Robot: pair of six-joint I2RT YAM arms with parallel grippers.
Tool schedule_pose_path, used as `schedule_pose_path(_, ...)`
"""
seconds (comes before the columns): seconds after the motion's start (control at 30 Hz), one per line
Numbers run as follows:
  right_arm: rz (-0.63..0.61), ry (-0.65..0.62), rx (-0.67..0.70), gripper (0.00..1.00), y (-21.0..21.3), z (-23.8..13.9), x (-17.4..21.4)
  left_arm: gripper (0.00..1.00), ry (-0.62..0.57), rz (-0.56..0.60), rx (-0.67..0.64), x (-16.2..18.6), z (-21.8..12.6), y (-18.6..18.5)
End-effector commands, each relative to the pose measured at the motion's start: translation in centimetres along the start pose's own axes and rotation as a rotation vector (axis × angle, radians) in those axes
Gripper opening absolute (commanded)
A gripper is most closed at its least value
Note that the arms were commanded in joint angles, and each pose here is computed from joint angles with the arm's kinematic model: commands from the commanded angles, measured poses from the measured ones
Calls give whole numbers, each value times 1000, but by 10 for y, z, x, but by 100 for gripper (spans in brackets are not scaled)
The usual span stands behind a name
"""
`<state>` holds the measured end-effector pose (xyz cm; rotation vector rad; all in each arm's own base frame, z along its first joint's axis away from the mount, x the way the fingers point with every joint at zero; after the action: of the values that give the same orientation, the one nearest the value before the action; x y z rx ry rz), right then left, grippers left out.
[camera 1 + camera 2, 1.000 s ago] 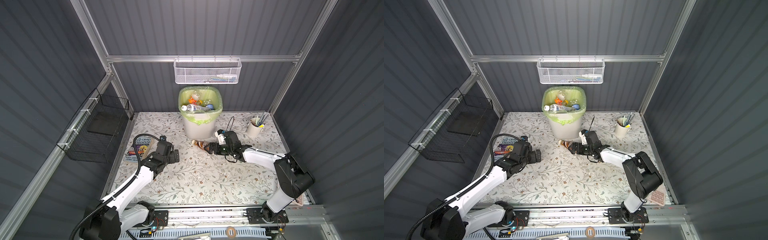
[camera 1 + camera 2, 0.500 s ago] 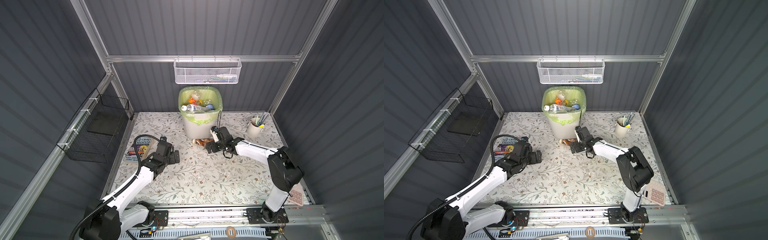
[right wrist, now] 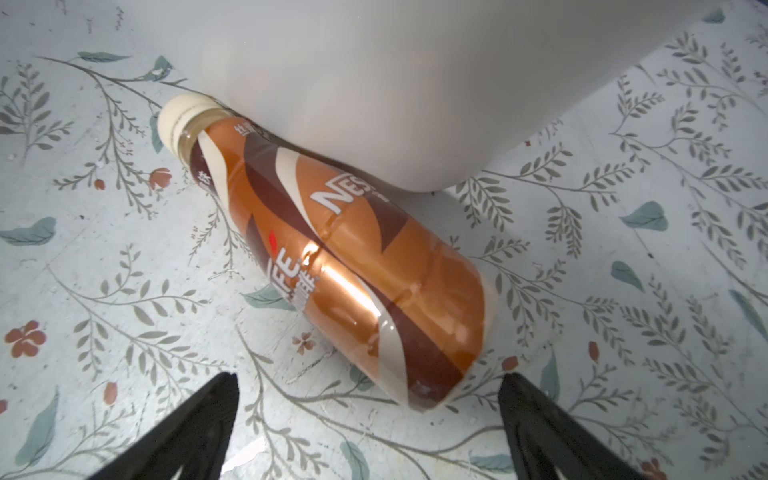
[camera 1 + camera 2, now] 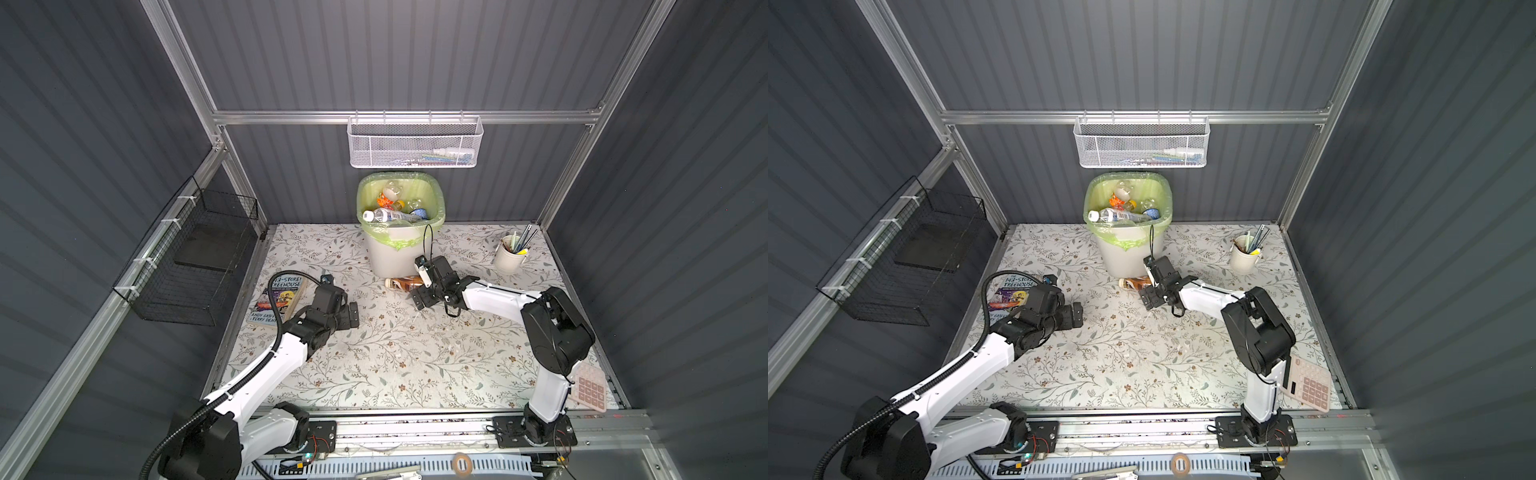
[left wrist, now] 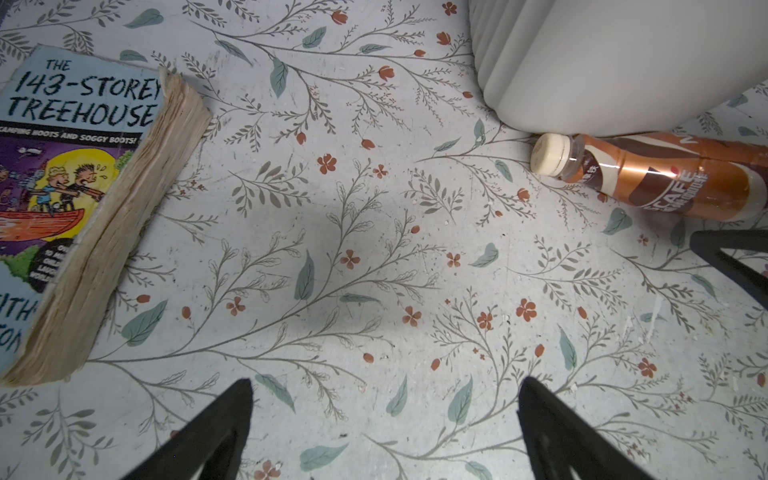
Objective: Throw the plastic bottles in the bin
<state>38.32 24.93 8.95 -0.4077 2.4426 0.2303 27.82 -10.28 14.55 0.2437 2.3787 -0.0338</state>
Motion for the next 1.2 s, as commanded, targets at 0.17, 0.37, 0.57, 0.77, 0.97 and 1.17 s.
schedule_pose_path(0.17,28,20,-139,98,31,-14,1,100,4,-15,7,4,1,1)
schedule_pose_path(0.37,89,50,-212,96,44,-26,7,100,-1,-19,9,5,0,1)
schedule_pose_path(0.57,111,72,-269,95,61,-38,13,100,-1,-18,10,5,0,1)
schedule_pose_path(0.77,16,31,-78,99,40,-37,9,100,-4,-19,9,6,-1,2)
schedule_pose_path(0.97,-149,-9,101,99,20,-28,-8,100,-3,-23,12,7,-1,2)
schedule_pose_path(1.17,-273,-16,141,99,27,-21,-13,100,-3,-25,12,9,-2,2)
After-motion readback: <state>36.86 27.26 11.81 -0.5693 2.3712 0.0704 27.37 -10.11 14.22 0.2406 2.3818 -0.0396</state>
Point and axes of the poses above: each gripper's point midway between its finger pads, its own z axis out along the fingers, its own y axis along the line the jaws close on, x = y × z, the point moved 3 cm from there along -z, back along the fingers, and after that the axes turned 13 degrees about z, right-handed, at the moved point
